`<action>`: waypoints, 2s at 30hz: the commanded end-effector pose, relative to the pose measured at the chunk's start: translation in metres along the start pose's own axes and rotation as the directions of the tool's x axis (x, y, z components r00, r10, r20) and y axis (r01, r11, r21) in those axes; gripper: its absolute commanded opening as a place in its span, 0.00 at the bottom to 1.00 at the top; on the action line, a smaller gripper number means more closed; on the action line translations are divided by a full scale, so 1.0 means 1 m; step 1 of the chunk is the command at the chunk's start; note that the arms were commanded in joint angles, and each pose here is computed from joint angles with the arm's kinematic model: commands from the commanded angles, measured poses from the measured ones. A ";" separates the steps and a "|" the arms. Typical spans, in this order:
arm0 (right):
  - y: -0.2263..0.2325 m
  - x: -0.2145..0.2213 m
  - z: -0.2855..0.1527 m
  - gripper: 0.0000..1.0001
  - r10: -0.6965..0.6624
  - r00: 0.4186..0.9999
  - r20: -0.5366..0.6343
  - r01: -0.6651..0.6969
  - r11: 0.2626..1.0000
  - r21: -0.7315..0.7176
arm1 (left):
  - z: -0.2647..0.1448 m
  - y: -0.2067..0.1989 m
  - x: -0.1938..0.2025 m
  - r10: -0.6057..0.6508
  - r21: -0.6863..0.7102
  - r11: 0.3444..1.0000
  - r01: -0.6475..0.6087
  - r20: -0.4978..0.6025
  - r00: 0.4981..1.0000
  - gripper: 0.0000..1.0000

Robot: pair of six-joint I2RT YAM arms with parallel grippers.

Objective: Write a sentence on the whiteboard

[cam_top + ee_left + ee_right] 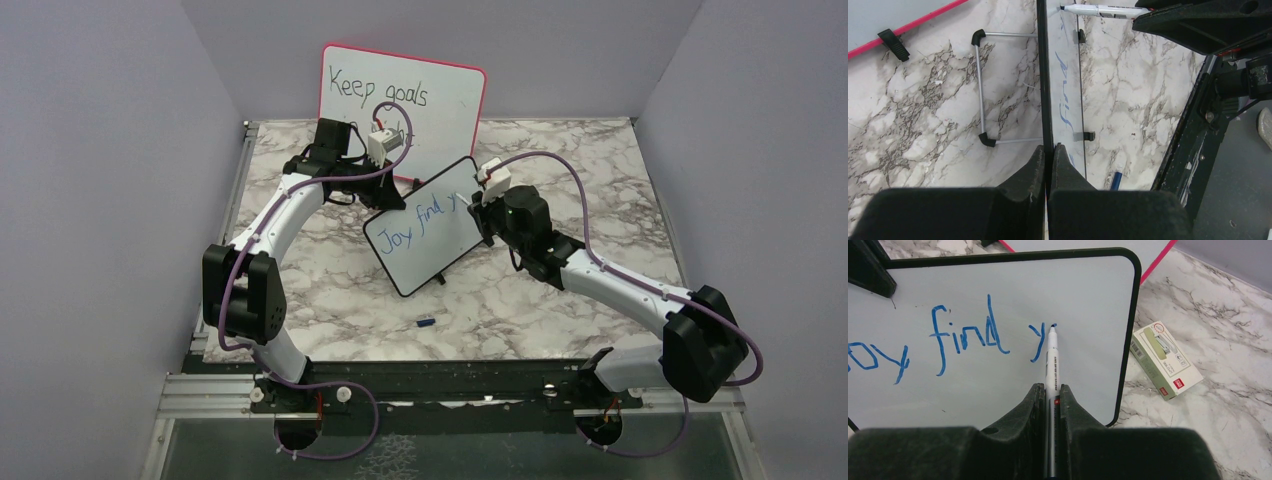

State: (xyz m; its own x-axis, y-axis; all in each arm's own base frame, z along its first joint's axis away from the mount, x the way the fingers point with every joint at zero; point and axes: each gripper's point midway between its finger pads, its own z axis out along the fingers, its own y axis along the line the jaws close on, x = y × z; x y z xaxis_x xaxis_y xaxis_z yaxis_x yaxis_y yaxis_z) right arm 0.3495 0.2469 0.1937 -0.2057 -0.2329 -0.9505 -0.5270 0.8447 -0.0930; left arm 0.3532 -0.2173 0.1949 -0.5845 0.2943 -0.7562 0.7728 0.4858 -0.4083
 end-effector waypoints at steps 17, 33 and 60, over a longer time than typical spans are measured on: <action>0.002 0.019 -0.009 0.00 -0.008 0.998 -0.068 0.007 1.000 -0.017 | 0.012 0.008 0.034 -0.030 -0.024 0.999 0.027 -0.105 0.994 0.00; -0.012 0.015 -0.004 0.00 -0.009 0.999 -0.053 0.012 0.998 0.061 | 0.012 0.007 0.035 -0.031 -0.020 0.999 0.029 -0.105 0.994 0.00; -0.015 -0.016 0.004 0.00 -0.001 0.999 0.034 -0.002 0.997 0.083 | 0.012 0.006 0.035 -0.028 -0.019 0.999 0.026 -0.105 0.994 0.00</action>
State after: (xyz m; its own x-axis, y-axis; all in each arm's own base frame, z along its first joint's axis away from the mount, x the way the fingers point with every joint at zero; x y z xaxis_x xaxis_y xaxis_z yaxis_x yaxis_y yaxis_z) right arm 0.3521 0.2348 0.1890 -0.2267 -0.2501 -0.9413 -0.4763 0.8715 -0.1168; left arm 0.3532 -0.2173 0.1951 -0.5866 0.2927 -0.7551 0.7712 0.4867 -0.4103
